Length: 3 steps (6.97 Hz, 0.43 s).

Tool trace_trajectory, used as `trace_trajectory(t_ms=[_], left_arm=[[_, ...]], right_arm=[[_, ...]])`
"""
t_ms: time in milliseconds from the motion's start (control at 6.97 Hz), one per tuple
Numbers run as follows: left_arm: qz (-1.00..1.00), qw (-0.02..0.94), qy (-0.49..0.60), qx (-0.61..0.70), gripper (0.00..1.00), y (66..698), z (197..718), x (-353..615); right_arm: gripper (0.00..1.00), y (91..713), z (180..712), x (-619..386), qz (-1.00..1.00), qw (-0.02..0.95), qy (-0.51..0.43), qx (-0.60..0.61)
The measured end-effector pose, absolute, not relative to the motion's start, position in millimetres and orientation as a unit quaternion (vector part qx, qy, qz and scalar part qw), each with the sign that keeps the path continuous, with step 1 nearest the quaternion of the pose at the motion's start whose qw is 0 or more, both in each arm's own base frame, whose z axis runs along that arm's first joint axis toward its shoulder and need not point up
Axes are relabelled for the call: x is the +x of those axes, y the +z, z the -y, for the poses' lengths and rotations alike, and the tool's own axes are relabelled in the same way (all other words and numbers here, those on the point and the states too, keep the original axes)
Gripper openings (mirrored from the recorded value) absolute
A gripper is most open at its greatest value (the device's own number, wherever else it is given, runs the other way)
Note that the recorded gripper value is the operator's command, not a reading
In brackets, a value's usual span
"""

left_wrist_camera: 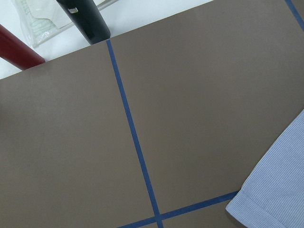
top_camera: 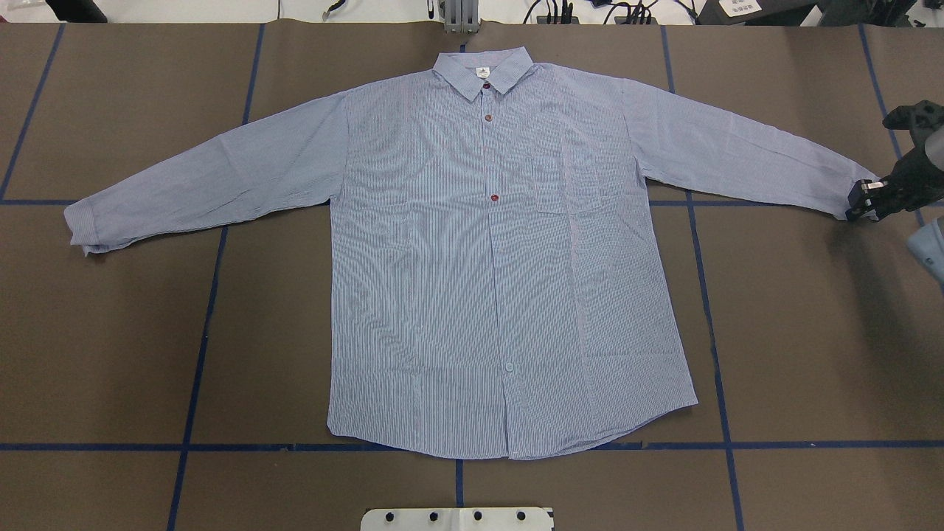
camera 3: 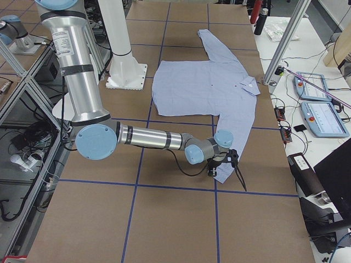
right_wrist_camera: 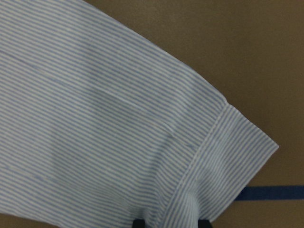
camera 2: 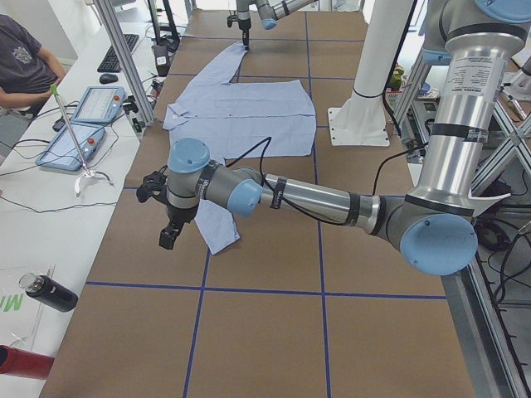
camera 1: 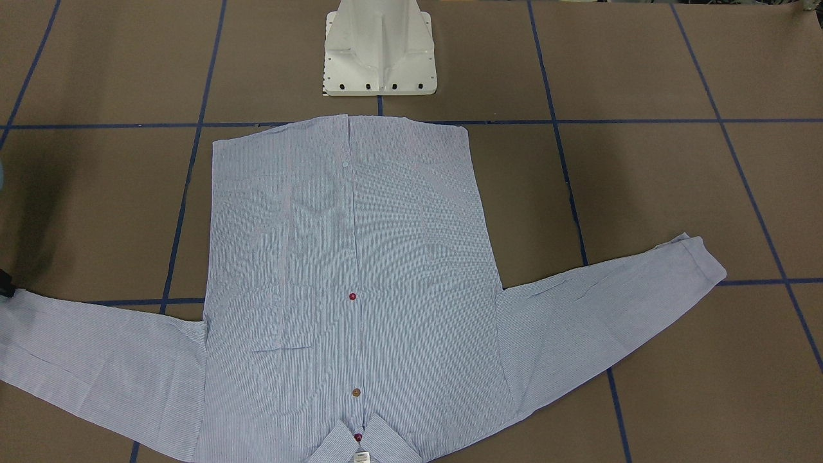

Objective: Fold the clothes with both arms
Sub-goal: 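Lower the right gripper onto the sleeve cuff nearest it and grasp, then lift the grasped sleeve with the right gripper toward the collar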

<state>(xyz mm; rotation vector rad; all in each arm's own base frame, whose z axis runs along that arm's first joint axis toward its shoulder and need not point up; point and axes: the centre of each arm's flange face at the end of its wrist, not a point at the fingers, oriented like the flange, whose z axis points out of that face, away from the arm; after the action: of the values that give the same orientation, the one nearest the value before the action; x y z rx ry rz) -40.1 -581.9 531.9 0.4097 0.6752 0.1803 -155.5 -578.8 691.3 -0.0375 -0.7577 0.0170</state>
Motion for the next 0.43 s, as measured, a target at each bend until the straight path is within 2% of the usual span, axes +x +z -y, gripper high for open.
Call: trace_trajectory(t_ms=[430], left_arm=[[-0.328,0.919,0.088,0.201,1.00,530.6,582.8,-40.1]], right_arm=[[0.00,681.7,581.7,-156.6,0.375,0.927,0.017,-0.015]])
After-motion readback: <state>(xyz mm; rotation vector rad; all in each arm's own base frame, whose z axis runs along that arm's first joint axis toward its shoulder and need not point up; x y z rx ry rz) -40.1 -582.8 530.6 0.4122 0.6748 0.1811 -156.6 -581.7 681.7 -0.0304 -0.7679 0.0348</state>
